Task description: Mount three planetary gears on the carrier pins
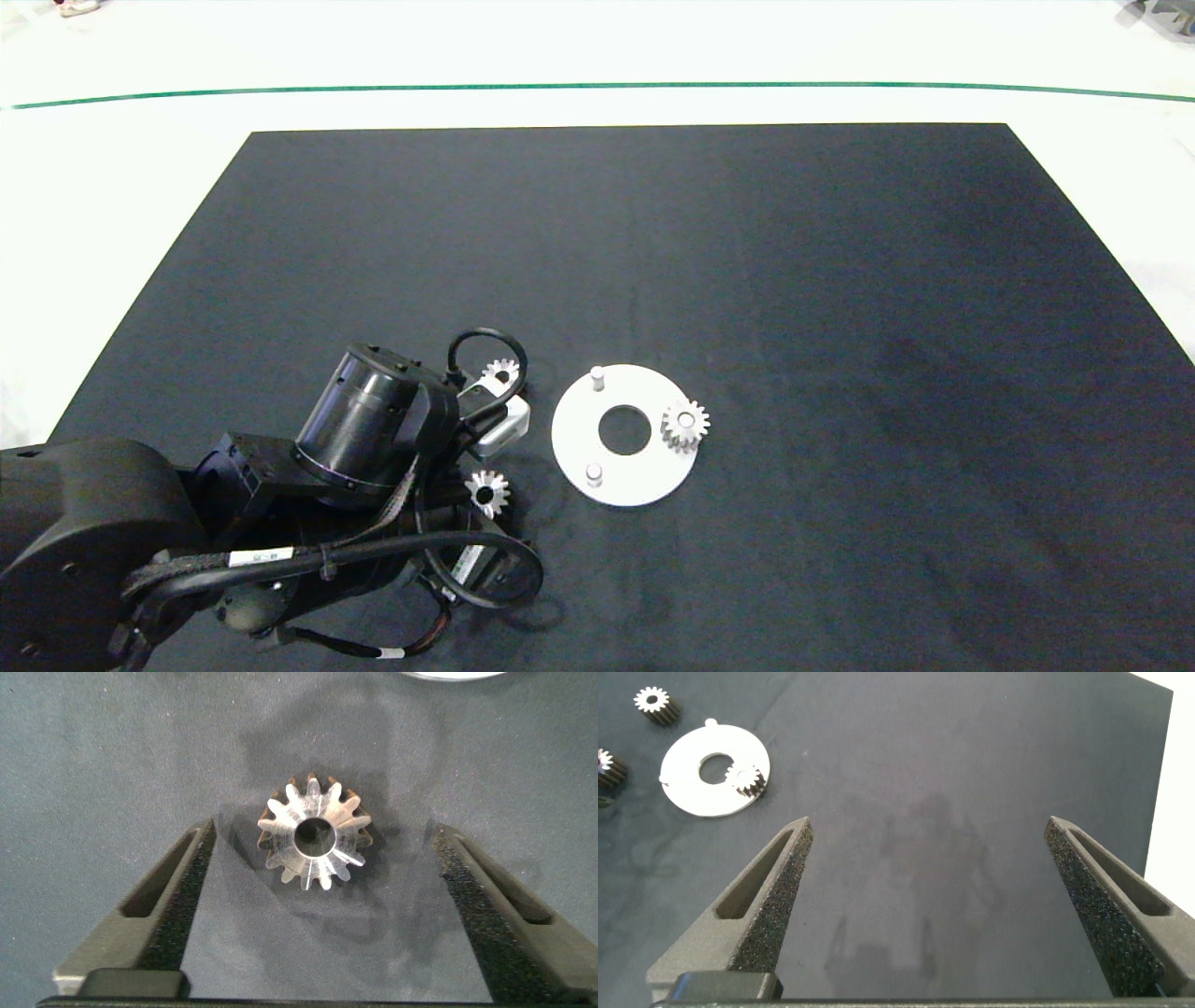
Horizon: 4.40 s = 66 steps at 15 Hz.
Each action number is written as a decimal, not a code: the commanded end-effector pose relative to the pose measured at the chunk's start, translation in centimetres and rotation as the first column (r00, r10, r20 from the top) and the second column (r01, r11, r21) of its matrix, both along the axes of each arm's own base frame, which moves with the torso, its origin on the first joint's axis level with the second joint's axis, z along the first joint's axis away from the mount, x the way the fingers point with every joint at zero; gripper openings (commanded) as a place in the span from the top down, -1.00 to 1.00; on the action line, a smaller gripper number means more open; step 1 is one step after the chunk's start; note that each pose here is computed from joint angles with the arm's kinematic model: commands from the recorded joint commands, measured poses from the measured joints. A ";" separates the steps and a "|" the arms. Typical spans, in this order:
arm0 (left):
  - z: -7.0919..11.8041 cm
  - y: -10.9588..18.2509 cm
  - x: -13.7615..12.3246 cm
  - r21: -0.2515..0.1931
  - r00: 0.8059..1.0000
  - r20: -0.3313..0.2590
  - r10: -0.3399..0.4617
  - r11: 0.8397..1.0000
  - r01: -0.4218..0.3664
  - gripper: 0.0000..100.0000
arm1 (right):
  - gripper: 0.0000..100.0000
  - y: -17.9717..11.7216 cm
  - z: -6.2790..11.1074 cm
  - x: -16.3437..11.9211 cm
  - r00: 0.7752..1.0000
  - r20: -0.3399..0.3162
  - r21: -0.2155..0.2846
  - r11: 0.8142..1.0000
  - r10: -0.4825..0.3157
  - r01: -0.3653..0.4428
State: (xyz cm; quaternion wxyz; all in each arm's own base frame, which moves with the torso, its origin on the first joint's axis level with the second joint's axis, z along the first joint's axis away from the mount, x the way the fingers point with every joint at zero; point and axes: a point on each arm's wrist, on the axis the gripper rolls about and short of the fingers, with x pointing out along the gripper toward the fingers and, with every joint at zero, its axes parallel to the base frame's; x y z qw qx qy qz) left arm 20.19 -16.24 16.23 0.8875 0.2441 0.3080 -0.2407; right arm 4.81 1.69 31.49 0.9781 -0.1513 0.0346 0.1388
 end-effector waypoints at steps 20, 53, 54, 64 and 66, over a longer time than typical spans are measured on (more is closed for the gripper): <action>0.0 -0.1 -0.3 -0.034 0.999 0.044 -0.009 0.999 0.011 0.03 | -1.00 0.1 -0.5 0.3 1.000 -0.019 -0.015 1.000 -0.001 0.000; 3.9 -4.3 -3.0 -0.169 0.967 0.198 -0.159 0.966 0.194 0.62 | -1.00 -0.2 -0.1 -0.4 0.999 0.036 0.007 1.000 -0.010 0.010; 4.0 -4.8 -3.2 -0.180 0.963 0.207 -0.170 0.961 0.209 0.62 | -1.00 -0.2 0.0 -0.4 0.999 0.041 0.007 1.000 -0.010 0.009; 3.3 -7.0 -2.1 -0.174 0.959 0.215 -0.185 0.959 0.224 0.62 | -1.00 -0.1 0.0 -0.2 0.999 0.038 0.006 1.000 -0.007 0.006; 2.9 -6.9 -1.9 -0.160 0.963 0.201 -0.182 0.963 0.216 0.62 | -1.00 -0.2 0.0 -0.3 0.999 0.040 0.007 1.000 -0.007 0.006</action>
